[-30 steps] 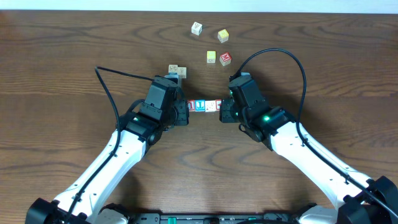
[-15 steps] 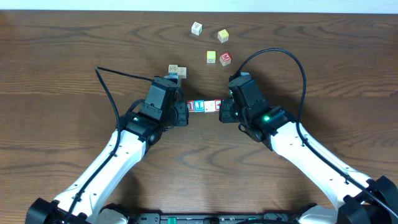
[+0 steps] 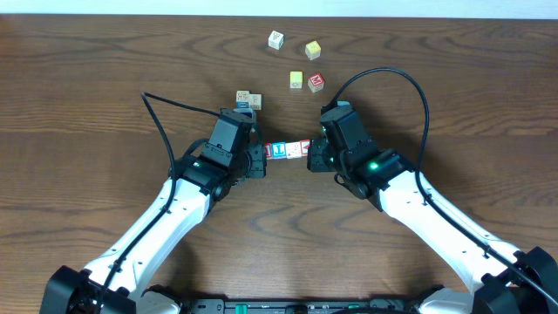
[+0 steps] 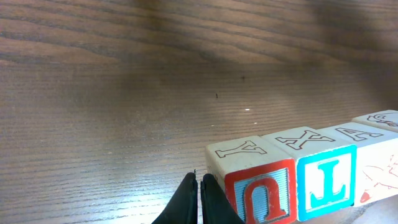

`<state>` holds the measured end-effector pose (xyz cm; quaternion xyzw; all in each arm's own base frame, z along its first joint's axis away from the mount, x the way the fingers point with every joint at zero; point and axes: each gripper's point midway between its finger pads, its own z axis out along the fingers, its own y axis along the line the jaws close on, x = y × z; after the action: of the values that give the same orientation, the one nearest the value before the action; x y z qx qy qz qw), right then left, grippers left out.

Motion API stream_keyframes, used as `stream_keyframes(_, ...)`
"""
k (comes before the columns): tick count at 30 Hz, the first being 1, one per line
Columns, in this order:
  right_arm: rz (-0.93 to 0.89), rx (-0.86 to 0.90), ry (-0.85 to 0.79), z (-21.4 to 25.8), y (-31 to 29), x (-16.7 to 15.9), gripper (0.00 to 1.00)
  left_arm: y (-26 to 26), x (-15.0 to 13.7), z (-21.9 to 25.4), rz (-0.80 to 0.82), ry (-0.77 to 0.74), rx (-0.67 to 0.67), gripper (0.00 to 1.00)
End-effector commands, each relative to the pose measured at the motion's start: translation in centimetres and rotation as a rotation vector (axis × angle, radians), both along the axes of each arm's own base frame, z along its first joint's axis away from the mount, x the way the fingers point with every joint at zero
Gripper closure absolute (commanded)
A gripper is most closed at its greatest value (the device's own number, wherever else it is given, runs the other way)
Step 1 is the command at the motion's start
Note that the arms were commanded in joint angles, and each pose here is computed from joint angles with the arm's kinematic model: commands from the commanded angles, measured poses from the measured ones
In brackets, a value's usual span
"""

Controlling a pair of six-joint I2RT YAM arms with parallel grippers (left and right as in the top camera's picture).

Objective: Lift 4 blocks

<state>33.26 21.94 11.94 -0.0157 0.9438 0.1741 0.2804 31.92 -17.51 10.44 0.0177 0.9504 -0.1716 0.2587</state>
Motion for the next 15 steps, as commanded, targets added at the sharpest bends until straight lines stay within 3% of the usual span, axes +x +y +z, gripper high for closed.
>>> stream_keyframes(1,0.269,0.211,0.065,2.31,7.48,-3.50,0.99,-6.91,-1.76,3.91,-0.237,-0.017,-0.204,0.93)
stream_keyframes(15,0.265,0.205,0.067,1.86,7.55,-3.26,0.99,-6.97,-1.66,3.57,-0.236,-0.011,-0.202,0.93)
